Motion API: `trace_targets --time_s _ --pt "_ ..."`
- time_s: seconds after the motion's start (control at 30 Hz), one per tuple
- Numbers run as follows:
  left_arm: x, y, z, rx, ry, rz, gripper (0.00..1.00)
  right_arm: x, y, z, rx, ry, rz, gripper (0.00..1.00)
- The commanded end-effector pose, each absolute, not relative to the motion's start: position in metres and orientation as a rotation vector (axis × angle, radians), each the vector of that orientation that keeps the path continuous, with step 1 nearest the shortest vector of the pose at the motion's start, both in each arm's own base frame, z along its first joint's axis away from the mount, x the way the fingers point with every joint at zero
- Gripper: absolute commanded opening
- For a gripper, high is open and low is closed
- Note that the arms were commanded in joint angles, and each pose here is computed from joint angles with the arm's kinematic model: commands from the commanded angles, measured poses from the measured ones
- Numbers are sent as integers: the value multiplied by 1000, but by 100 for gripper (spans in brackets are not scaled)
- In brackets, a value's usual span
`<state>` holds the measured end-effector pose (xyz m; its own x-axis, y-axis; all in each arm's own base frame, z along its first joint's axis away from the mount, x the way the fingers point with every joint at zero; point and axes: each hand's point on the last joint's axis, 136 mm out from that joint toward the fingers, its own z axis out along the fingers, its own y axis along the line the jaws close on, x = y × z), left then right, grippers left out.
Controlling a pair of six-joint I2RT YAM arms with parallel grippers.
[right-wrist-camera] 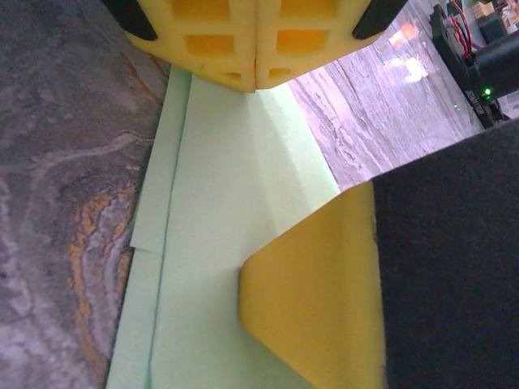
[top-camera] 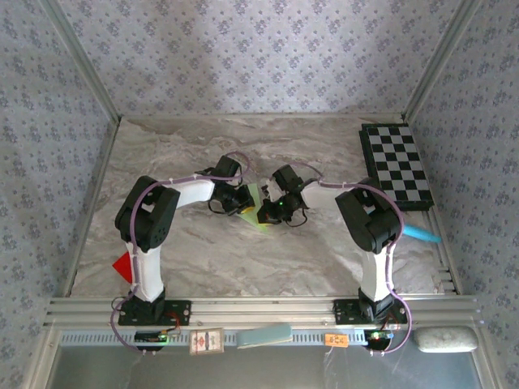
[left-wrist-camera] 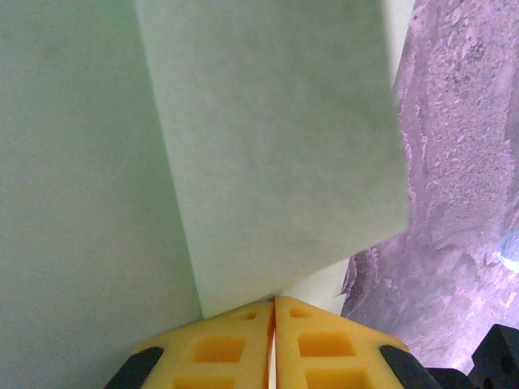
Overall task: Fold a paper plane with a square sheet of paper (pick it up from the middle)
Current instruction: Fourth fold the wing at the center of the table.
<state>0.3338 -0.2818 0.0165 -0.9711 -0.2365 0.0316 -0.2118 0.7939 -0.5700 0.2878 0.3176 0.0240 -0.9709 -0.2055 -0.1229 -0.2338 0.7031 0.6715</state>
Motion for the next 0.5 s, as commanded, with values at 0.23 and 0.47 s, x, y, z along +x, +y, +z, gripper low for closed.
trace_targets --time_s 0.23,0.47 --pt "284 -241 -52 -490 3172 -555 9 266 302 7 -353 3014 1053 5" --pt "281 -234 -58 -517 3193 -500 9 256 295 7 -360 3055 1033 5"
